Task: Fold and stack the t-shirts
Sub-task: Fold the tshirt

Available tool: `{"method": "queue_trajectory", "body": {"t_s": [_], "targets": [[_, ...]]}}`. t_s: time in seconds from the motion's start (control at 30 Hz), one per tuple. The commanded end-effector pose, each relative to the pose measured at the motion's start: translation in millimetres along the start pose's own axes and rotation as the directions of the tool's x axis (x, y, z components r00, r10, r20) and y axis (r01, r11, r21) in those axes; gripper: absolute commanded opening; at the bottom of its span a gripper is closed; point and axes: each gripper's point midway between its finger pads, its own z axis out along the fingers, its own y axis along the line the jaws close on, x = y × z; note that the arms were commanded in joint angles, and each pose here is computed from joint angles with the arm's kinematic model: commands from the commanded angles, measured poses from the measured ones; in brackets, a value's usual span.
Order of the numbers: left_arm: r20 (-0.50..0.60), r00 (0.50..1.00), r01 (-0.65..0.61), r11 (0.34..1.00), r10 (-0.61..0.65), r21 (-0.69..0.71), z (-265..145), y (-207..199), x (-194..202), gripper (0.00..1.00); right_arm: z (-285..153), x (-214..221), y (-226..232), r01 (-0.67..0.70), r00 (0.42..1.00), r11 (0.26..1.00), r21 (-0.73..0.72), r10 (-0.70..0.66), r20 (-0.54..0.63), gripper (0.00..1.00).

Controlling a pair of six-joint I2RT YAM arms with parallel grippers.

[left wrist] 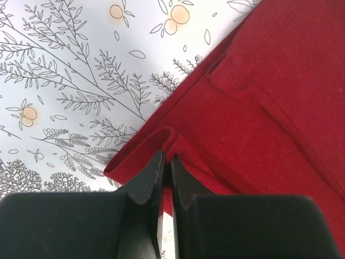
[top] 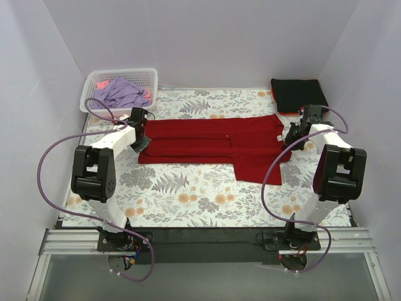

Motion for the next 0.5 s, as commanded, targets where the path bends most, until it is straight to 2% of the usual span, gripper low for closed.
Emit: {"method": "queue_trajectory", "body": {"t_s": [0.0,0.23,0.3,0.37,0.47], "targets": [[0.054,0.998,0.036,0.999,-0.035,-0.012,5,1,-16,0.00,2,-26,-4,0.026,0.997,0.999,0.027,-0.028,0.078,0.01],[0.023,0.998,0.054,0.997,-0.053,-0.052,20,8,-6,0.00,13,-21,-7,0.024,0.997,0.999,0.025,-0.026,0.072,0.01],[0.027,0.998,0.066,0.996,-0.064,-0.060,21,12,-6,0.05,13,-22,-6,0.028,0.996,0.999,0.017,-0.029,0.079,0.05],[0.029,0.997,0.073,0.996,-0.071,-0.053,20,12,-6,0.17,15,-18,-4,0.030,0.997,1.000,0.004,-0.030,0.068,0.11],[0.033,0.996,0.078,0.997,-0.077,-0.027,17,8,-8,0.33,12,-18,-2,0.034,0.997,0.999,-0.011,-0.033,0.072,0.25]]}}
